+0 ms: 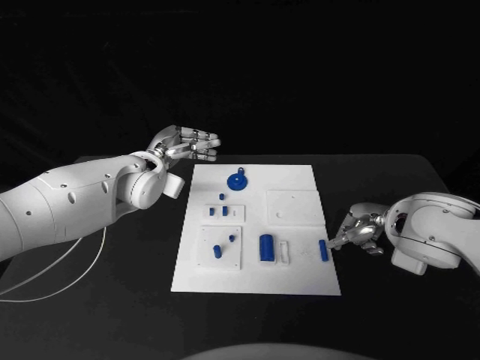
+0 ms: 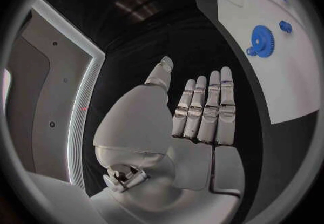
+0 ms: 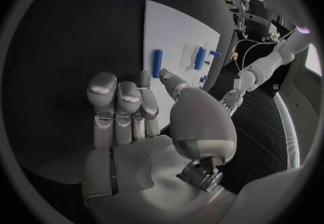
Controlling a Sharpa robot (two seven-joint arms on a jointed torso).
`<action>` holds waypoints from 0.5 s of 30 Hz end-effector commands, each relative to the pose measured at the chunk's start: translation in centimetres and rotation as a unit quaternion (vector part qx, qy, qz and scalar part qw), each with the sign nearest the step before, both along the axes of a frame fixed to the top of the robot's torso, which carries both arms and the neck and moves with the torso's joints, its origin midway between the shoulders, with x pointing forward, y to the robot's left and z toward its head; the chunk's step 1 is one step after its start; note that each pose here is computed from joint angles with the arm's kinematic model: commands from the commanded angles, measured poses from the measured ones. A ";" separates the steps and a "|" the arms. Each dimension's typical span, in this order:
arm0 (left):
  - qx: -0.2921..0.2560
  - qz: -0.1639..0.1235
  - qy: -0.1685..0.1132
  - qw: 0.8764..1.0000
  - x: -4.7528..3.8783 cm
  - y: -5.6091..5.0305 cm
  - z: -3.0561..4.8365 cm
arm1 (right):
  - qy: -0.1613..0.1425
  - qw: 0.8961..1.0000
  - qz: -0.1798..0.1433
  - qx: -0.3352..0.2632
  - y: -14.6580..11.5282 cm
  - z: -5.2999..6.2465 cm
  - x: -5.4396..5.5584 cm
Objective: Assemble the parts on the task board
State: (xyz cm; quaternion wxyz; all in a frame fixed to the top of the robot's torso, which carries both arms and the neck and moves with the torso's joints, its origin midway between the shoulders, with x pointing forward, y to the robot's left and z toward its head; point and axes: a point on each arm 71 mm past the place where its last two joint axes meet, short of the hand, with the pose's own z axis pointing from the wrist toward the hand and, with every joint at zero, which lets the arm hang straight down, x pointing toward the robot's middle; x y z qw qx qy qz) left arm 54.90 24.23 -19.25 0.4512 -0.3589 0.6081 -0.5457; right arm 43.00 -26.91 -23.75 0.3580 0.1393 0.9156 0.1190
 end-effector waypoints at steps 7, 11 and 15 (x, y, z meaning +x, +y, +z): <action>-0.004 -0.002 -0.009 1.000 -0.04 0.0 0.14 | -0.018 0.999 0.016 -0.036 0.8 -0.5 -0.1; -0.004 -0.003 -0.007 1.000 -0.04 0.0 0.13 | -0.020 0.999 0.021 -0.033 1.4 -0.6 -0.2; -0.004 -0.004 -0.007 1.000 -0.03 -0.1 0.11 | -0.021 0.999 0.024 -0.035 1.7 -0.7 -0.2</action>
